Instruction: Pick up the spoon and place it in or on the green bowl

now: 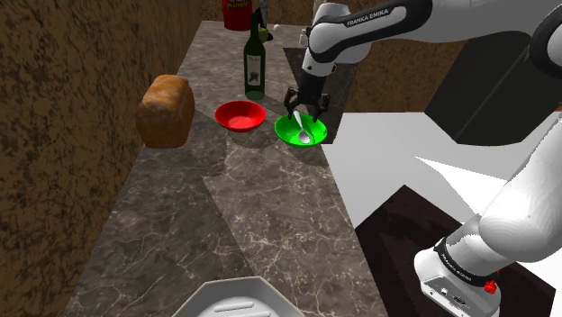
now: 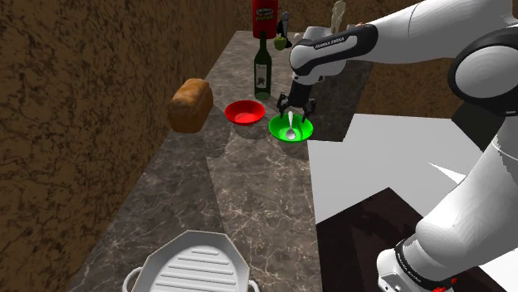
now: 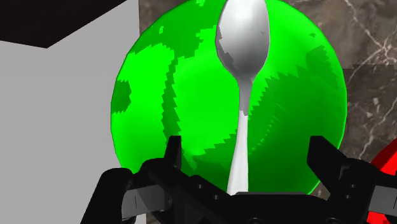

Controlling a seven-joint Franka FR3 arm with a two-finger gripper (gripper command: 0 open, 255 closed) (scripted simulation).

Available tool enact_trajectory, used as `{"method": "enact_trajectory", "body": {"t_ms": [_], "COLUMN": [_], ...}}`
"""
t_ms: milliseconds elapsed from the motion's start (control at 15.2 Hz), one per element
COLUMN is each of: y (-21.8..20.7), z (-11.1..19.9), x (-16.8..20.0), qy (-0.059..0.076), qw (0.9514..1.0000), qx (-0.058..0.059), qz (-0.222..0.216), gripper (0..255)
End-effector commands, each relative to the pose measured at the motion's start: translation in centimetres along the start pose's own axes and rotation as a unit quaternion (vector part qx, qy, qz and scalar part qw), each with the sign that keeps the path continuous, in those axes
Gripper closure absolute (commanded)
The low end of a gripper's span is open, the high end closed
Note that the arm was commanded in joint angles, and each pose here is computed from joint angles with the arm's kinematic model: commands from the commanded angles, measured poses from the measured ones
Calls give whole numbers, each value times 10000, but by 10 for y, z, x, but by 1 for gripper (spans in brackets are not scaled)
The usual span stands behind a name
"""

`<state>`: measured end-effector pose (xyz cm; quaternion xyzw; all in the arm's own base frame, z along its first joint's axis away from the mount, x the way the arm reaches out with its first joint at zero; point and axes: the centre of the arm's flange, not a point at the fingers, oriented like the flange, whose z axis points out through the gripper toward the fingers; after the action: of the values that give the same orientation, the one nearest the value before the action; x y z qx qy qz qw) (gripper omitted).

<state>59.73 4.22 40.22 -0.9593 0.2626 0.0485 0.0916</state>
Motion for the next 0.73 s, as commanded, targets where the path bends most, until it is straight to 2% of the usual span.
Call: {"method": "enact_trajectory", "body": {"t_ms": [0,132,660], "y": [0,0,0], "z": [-20,-43,-43], "x": [1,1,1], "qy": [-1,-1,-1], "qw": [10000,10000,10000], "qx": [-1,-1,-1], "qz": [0,0,0], "gripper": [0,0,0]}}
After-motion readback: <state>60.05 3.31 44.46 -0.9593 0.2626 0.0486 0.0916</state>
